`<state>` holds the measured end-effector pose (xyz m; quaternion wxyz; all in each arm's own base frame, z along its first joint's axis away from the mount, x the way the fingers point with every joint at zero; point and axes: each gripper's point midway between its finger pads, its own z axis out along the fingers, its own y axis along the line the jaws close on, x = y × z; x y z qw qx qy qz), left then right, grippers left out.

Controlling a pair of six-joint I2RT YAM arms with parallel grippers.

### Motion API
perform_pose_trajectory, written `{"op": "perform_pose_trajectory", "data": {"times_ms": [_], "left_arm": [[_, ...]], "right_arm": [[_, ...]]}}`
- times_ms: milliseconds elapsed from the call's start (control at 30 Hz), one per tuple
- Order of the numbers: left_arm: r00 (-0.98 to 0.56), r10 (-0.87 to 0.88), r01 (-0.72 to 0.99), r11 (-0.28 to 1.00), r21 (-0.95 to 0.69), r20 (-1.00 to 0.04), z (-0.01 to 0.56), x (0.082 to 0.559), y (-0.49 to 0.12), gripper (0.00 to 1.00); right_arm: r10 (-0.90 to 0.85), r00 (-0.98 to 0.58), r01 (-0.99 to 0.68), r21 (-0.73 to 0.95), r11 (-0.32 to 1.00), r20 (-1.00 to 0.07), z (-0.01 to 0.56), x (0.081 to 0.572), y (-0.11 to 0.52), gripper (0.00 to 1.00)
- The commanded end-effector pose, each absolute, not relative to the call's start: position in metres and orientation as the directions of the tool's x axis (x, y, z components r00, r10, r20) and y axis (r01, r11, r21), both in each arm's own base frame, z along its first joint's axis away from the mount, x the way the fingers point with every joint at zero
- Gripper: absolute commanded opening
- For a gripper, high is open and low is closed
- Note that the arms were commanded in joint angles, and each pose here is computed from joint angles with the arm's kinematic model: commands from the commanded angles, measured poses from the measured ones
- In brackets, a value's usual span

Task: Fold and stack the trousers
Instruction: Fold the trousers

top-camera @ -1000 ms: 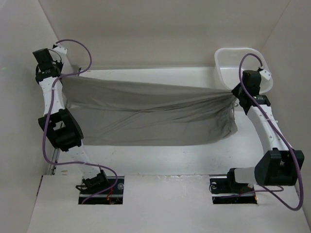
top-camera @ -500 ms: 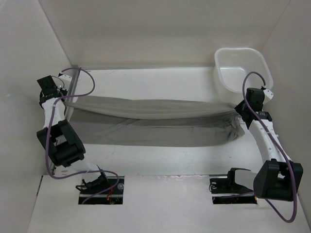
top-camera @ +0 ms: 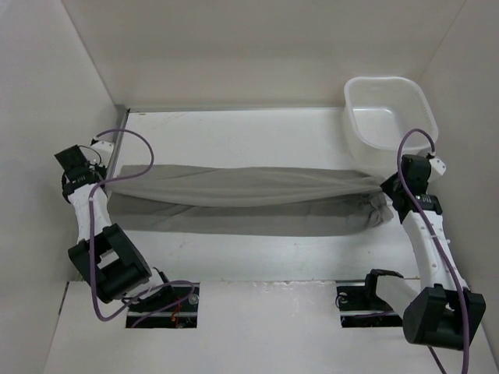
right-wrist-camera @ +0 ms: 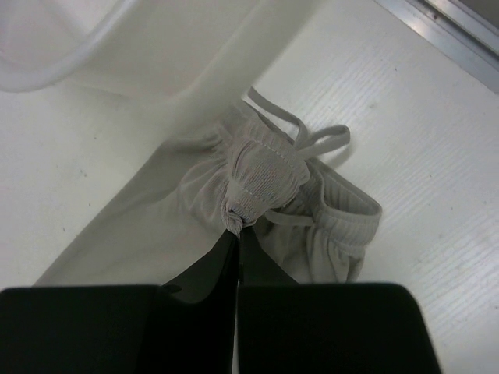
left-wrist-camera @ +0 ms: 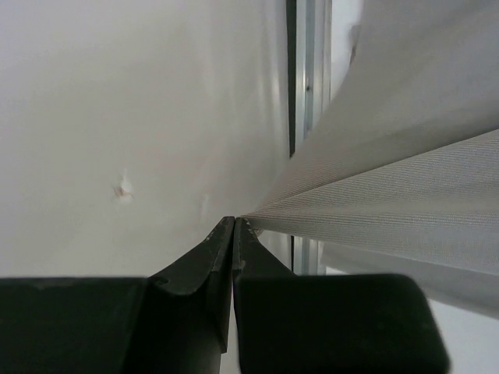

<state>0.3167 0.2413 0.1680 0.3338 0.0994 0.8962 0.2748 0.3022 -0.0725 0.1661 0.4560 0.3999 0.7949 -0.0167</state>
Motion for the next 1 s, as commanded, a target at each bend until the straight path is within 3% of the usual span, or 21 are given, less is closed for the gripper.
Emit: {"op": "perform_pose_trajectory", "data": {"times_ms": [0, 200, 433, 633, 667, 733, 800, 867, 933, 967], "left_arm": [[-0.756, 0.365, -0.010, 0.823, 0.567, -0.543, 0.172, 0.299, 0.240, 0.01], [-0.788, 0.331, 0.002, 0.844, 0.536, -0.519, 0.145, 0.277, 0.236, 0.01], [-0.793, 0.315, -0.022, 0.841, 0.541, -0.522, 0.151, 0.270, 0.242, 0.01], [-0.819, 0.317, 0.029, 0.855, 0.517, -0.478, 0.122, 0.261, 0.235, 0.03], [-0.822, 0.316, 0.033, 0.857, 0.514, -0.473, 0.120, 0.260, 0.234, 0.03], [-0.827, 0.317, 0.045, 0.861, 0.507, -0.464, 0.115, 0.258, 0.232, 0.05], [-0.829, 0.321, 0.054, 0.861, 0.505, -0.458, 0.111, 0.256, 0.231, 0.06], [-0.831, 0.320, 0.058, 0.863, 0.502, -0.455, 0.109, 0.256, 0.230, 0.06], [-0.833, 0.320, 0.061, 0.864, 0.499, -0.452, 0.107, 0.255, 0.229, 0.07], [-0.833, 0.321, 0.063, 0.865, 0.498, -0.451, 0.106, 0.256, 0.229, 0.07]], "right_arm": [[0.652, -0.315, 0.708, 0.287, 0.645, -0.689, 0.143, 0.276, -0.072, 0.00], [0.676, -0.366, 0.738, 0.242, 0.630, -0.640, 0.121, 0.252, -0.068, 0.01], [0.679, -0.368, 0.750, 0.228, 0.621, -0.636, 0.124, 0.240, -0.073, 0.02], [0.696, -0.411, 0.768, 0.188, 0.613, -0.589, 0.102, 0.227, -0.068, 0.13], [0.696, -0.418, 0.768, 0.182, 0.614, -0.583, 0.100, 0.224, -0.068, 0.16], [0.699, -0.421, 0.772, 0.176, 0.611, -0.578, 0.099, 0.219, -0.068, 0.36], [0.701, -0.413, 0.774, 0.182, 0.606, -0.581, 0.101, 0.219, -0.070, 0.47], [0.718, -0.395, 0.782, 0.201, 0.590, -0.573, 0.104, 0.220, -0.071, 0.69], [0.740, -0.386, 0.791, 0.215, 0.573, -0.552, 0.101, 0.222, -0.069, 0.77], [0.752, -0.385, 0.798, 0.216, 0.563, -0.535, 0.097, 0.222, -0.069, 0.86]]}}
